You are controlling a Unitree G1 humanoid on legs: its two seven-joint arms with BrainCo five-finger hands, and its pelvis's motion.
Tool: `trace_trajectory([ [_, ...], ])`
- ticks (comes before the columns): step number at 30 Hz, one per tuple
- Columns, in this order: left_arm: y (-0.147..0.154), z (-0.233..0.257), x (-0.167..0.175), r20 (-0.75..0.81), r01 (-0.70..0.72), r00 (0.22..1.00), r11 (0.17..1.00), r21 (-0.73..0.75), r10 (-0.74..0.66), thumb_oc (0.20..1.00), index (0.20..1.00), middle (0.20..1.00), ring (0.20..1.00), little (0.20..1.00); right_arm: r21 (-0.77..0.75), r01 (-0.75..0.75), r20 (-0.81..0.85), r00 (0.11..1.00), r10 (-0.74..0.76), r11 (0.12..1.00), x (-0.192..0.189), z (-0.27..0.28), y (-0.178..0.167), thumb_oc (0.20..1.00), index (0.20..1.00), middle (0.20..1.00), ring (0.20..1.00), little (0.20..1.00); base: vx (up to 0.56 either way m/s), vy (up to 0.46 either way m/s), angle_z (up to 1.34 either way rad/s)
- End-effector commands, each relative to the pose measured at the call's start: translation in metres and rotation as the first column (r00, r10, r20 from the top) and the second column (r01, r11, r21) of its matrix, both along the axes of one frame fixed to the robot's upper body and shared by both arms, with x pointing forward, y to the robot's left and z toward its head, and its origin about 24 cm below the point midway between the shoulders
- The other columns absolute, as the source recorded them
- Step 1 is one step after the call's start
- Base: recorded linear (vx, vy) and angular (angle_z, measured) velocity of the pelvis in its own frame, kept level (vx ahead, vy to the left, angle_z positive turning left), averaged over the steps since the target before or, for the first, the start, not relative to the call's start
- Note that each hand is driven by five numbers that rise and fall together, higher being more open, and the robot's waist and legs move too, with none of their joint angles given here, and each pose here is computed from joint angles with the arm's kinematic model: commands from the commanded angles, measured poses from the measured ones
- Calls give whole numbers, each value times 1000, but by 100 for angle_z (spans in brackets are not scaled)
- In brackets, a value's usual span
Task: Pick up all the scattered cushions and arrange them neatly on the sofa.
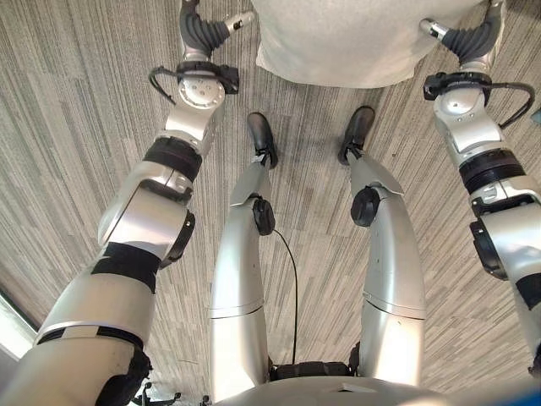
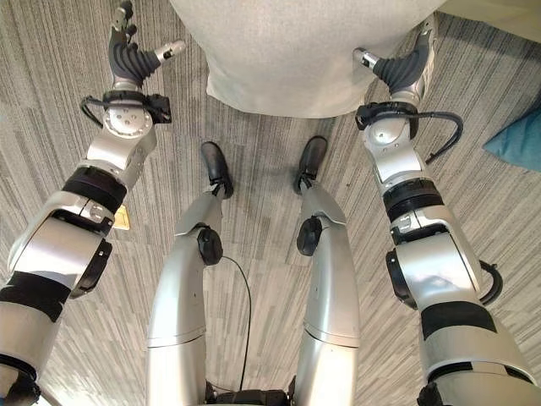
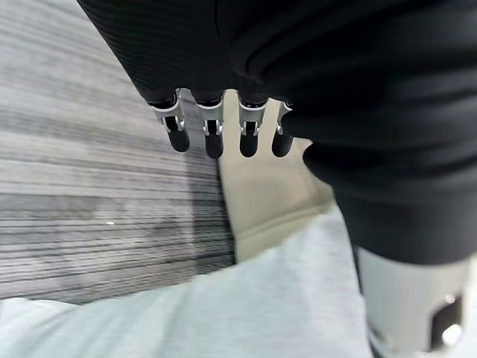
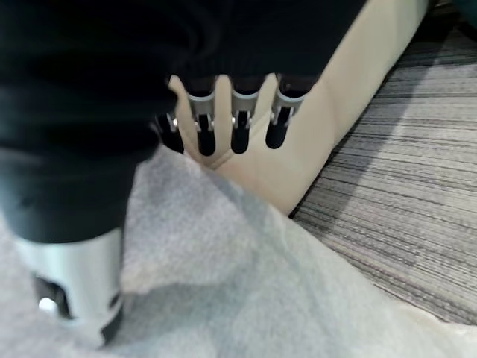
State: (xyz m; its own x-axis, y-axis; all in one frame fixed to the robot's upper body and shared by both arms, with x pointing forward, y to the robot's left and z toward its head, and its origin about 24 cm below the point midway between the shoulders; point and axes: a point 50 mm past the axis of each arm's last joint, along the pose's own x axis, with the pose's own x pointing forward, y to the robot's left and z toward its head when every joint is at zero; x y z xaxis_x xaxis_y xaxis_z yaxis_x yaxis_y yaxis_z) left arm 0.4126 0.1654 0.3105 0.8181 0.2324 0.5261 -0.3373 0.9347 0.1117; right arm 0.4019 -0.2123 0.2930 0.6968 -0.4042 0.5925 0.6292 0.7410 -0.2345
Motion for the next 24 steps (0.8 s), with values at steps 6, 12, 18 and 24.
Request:
trace_trajectory([
  [6, -45, -32, 5, -72, 164, 981, 973, -161, -178, 1000, 1000, 1000, 1000, 1000, -73, -379, 169, 907, 386, 923, -16, 24, 113, 1000, 1000, 1000, 1000, 1000, 54, 49, -9],
  [12, -93, -20, -7, -9, 344, 937, 929, -135, -349, 200, 200, 200, 200, 200, -107, -522, 279, 801, 529, 846, -39, 47, 140, 200, 200, 200, 200, 200, 21, 34, -7],
  [18, -99, -7, -20, 116, 434, 901, 876, -212, -419, 200, 200, 200, 200, 200, -141, -565, 391, 723, 570, 813, -60, 63, 142, 200, 200, 200, 200, 200, 6, -6, -2],
  [24, -98, -25, -33, 176, 495, 869, 823, -277, -463, 200, 200, 200, 200, 200, -143, -512, 411, 748, 521, 847, -65, 48, 123, 200, 200, 200, 200, 200, -13, -27, 3],
])
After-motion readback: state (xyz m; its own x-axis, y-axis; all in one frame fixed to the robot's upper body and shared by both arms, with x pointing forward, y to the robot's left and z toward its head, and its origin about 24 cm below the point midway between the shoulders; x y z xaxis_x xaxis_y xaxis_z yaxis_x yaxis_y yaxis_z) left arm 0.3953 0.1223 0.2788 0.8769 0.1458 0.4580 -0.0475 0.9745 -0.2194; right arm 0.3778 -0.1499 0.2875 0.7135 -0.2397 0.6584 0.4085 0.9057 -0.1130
